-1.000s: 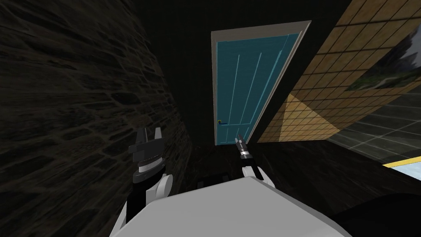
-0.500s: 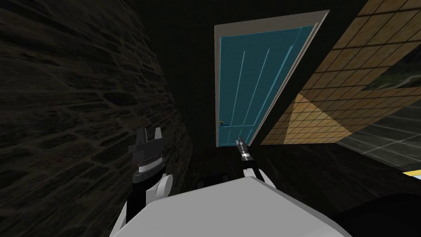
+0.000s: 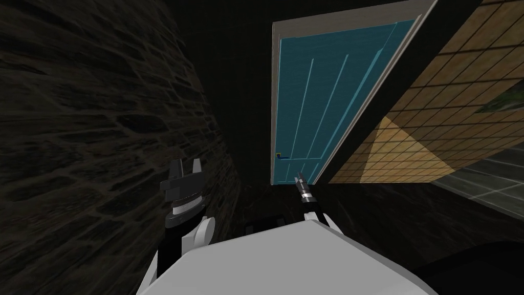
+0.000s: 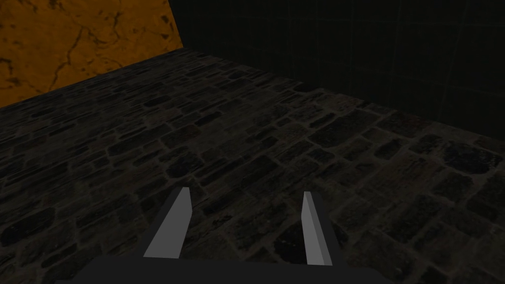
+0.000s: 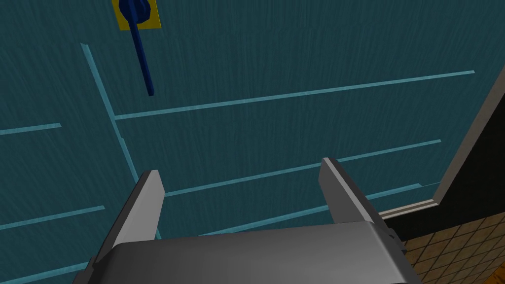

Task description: Pull the door open

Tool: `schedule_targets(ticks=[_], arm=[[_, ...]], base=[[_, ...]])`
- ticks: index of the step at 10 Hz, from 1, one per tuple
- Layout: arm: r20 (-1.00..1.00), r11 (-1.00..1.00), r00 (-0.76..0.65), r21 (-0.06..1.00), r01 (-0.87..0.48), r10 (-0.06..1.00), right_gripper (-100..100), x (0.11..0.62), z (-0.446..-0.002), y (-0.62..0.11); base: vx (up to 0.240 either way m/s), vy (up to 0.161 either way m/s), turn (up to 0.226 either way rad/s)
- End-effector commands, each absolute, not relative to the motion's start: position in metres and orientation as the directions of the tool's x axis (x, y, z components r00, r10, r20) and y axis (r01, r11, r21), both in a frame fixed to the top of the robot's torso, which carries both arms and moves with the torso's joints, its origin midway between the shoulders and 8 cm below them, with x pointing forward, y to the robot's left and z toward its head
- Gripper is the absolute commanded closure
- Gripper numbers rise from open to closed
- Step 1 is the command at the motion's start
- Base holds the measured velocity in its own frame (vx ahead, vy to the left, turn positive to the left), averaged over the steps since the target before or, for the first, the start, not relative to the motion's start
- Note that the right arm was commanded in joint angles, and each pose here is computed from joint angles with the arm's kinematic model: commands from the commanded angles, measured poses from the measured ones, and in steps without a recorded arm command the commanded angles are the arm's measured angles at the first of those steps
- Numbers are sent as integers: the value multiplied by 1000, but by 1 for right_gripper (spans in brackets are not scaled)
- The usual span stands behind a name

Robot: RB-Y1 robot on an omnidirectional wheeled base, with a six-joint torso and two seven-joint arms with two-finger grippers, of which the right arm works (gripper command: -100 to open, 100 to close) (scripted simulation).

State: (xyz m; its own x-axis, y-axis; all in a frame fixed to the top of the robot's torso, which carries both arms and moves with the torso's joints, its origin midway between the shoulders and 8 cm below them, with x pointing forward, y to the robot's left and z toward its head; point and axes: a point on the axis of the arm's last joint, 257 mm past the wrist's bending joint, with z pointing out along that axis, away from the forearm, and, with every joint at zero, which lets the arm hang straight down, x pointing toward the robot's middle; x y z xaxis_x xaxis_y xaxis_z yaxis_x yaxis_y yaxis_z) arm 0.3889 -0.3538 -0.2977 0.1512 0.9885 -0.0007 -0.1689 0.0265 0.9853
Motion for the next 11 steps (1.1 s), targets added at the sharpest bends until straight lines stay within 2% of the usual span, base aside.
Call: schedule_targets(ticks=[1, 11], arm=[[0, 25, 157, 988, -154, 988, -100, 387, -308, -357], [1, 8, 201, 999, -42, 980, -100, 360, -371, -384]], base=[[108, 15, 31], [143, 18, 37]])
